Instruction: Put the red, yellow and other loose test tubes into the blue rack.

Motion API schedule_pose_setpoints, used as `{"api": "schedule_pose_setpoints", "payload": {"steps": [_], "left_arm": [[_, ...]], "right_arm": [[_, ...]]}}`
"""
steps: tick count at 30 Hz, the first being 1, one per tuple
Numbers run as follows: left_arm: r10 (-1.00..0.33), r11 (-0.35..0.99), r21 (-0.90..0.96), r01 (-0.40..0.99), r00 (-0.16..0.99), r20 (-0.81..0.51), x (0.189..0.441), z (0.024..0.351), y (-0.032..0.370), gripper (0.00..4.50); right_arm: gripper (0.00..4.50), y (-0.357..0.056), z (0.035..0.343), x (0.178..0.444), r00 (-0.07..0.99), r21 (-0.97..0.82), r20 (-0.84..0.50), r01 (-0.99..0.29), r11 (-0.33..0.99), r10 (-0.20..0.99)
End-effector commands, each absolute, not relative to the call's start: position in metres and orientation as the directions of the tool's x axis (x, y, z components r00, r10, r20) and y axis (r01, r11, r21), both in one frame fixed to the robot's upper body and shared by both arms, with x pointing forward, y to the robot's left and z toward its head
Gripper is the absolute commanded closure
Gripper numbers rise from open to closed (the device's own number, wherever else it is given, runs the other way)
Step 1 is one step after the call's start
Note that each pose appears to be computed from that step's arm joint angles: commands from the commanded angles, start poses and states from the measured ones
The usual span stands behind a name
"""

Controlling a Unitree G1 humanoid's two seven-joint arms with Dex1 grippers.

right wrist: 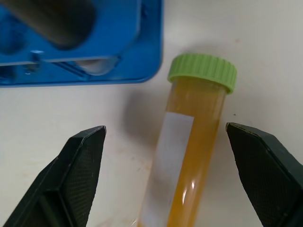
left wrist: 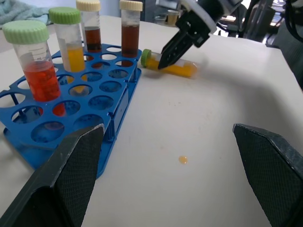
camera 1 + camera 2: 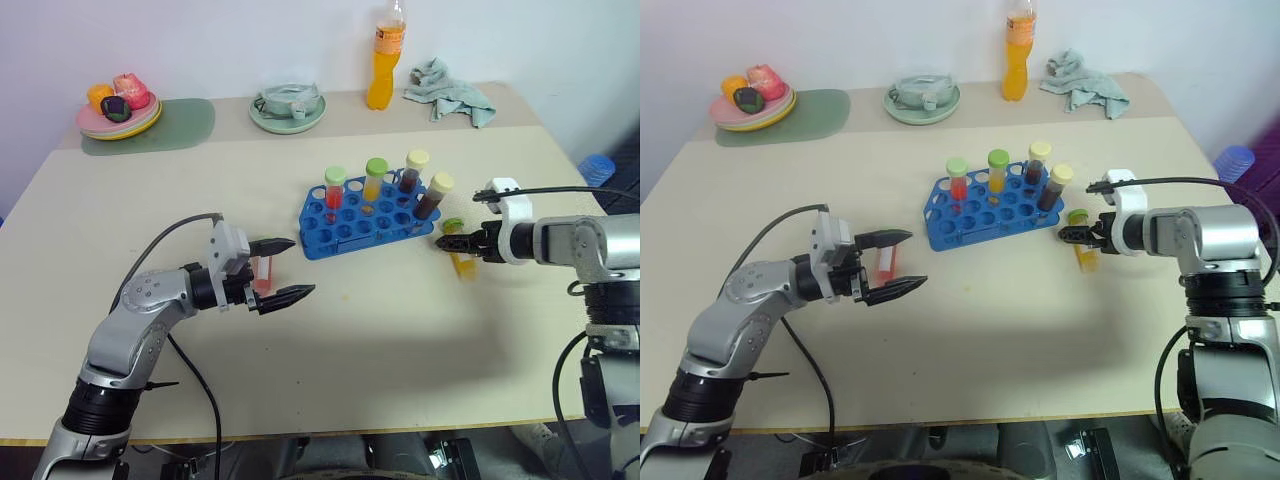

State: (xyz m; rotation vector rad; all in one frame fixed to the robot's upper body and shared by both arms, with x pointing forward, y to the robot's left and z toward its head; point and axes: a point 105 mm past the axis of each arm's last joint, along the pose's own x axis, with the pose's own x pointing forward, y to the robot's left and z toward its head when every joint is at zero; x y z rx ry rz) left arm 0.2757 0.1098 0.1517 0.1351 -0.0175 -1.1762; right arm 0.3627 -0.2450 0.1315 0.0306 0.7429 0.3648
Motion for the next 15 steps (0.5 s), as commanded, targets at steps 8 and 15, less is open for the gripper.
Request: {"api": "schedule_pose_setpoints", "payload": {"steps": [8, 15], "left_arm": [[-0.923, 0.378, 0.142, 0.915, 0.385, -0.022, 0.272, 0.165, 0.111, 0.00], [-0.920, 0.384, 0.140, 0.913, 0.390, -0.021, 0.272, 0.166, 0.111, 0.00]], "right_arm": [[3.71, -0.243, 0.135, 0.379, 0.670, 0.010, -0.668, -0.429, 0.903, 0.326], [3.71, -0.235, 0.158, 0.362, 0.699, -0.090, -0.576, -0.571, 0.816, 0.425]]}}
